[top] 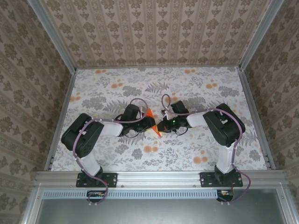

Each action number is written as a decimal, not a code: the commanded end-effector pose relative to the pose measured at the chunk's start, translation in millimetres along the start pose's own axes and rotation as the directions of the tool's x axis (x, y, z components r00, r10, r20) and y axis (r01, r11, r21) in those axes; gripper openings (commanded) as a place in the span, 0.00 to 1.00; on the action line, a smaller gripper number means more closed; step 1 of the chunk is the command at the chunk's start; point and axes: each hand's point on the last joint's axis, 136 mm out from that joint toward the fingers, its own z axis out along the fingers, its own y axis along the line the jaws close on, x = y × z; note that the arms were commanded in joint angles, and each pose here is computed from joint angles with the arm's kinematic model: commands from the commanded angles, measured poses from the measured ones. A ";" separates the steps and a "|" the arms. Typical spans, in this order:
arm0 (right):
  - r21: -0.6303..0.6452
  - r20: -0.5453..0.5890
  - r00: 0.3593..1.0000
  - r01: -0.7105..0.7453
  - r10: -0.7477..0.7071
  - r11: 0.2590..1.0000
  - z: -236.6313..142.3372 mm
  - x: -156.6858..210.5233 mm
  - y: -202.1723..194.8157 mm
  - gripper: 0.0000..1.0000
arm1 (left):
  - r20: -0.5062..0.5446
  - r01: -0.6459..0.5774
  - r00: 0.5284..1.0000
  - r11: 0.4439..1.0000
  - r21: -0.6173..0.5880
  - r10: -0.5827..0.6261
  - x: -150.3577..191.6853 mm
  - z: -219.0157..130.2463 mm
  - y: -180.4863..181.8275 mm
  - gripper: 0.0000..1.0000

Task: Fold a paper plane with a square sheet of paper (pick it up from the middle)
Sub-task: Fold the wing for the fifth time at the center of the table.

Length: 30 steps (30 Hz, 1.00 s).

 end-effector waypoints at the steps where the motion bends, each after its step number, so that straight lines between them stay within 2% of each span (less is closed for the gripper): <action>1: 0.034 -0.029 0.999 -0.044 0.045 0.998 6.4 11.1 -18.5 0.04 | 0.005 -0.032 0.999 0.999 0.006 0.032 -4.4 6.4 -3.0 0.33; 10: 0.039 -0.036 0.998 -0.042 0.043 0.998 5.7 11.9 -19.1 0.06 | -0.011 0.006 1.000 0.999 -0.041 -0.007 -2.6 14.0 11.0 0.31; 18: 0.034 -0.039 0.999 -0.010 0.011 0.999 -8.6 14.1 -3.5 0.13 | -0.008 0.058 0.998 0.987 -0.152 -0.060 2.0 10.8 35.3 0.27; 23: 0.040 -0.078 0.997 -0.023 0.026 0.999 -9.4 27.8 -7.6 0.12 | -0.003 0.083 0.996 0.980 -0.178 -0.085 3.3 10.5 43.7 0.26; 30: 0.111 -0.101 0.993 -0.045 0.056 0.993 -6.9 37.3 -25.3 0.07 | -0.008 0.110 0.994 0.973 -0.205 -0.114 6.2 11.1 52.2 0.26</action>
